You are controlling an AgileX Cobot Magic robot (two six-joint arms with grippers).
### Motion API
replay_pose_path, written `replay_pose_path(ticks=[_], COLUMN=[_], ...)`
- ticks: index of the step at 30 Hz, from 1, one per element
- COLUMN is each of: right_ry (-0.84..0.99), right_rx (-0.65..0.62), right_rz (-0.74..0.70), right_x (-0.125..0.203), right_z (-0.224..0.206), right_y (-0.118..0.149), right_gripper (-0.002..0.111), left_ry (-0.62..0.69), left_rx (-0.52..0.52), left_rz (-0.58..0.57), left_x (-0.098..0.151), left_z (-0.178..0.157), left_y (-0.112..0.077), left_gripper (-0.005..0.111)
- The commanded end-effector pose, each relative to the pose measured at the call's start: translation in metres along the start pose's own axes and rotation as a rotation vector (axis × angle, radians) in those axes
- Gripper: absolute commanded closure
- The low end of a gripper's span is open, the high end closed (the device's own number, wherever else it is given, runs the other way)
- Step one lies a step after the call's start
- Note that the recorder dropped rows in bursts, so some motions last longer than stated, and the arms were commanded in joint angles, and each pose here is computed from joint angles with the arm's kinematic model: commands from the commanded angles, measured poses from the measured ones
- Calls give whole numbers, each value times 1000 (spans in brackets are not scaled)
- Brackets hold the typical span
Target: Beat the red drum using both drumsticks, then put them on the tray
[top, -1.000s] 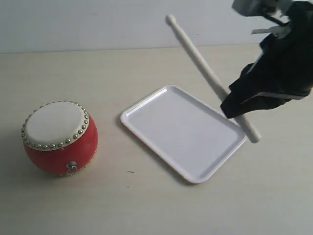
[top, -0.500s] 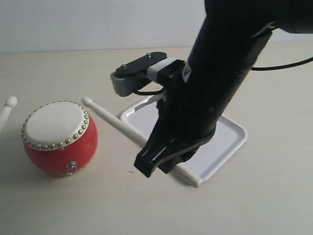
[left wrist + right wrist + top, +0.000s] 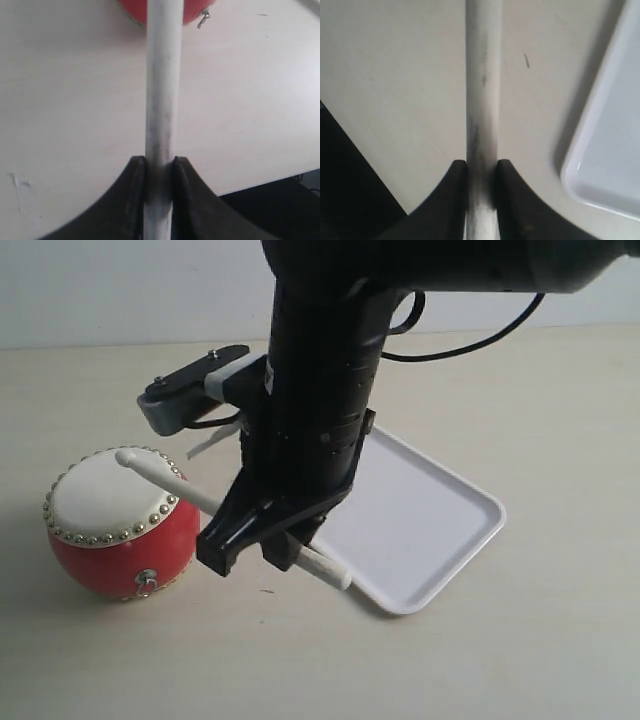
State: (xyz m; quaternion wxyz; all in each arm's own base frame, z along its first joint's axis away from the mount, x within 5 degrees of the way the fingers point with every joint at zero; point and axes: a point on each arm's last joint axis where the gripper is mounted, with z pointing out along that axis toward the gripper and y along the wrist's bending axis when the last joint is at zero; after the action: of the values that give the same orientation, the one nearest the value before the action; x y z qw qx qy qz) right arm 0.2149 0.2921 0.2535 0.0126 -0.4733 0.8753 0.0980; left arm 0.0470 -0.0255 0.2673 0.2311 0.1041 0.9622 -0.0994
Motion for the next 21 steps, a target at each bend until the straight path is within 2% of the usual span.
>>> replay_pose_path(ticks=[1,4,6,12,14,16,21], right_ry=[-96,-150,-128,119,130,106,-59], right_rx=[15,20,19,-7,-14,-12,53], right_rz=[-15,-7,-3,41,39,23,-24], right_x=[-13,-19,-21,-15,-15,-16,-16], right_z=[-29,-43,-35,46,51,43,-16], right_y=[4,6,4,-9,-9,-8,-2], right_gripper=[108,108,108,108,108,108,108], left_ry=[40,46,33,30,28,24,-9], left_rx=[-22,-23,-20,-20,-19,-18,-12], left_rz=[-11,1,4,15,26,27,34], left_x=[-6,-9,-10,-11,-11,-11,-16], left_z=[5,8,8,8,8,8,9], left_y=[0,0,-1,-1,-1,-1,-2], left_gripper=[107,107,107,107,107,107,107])
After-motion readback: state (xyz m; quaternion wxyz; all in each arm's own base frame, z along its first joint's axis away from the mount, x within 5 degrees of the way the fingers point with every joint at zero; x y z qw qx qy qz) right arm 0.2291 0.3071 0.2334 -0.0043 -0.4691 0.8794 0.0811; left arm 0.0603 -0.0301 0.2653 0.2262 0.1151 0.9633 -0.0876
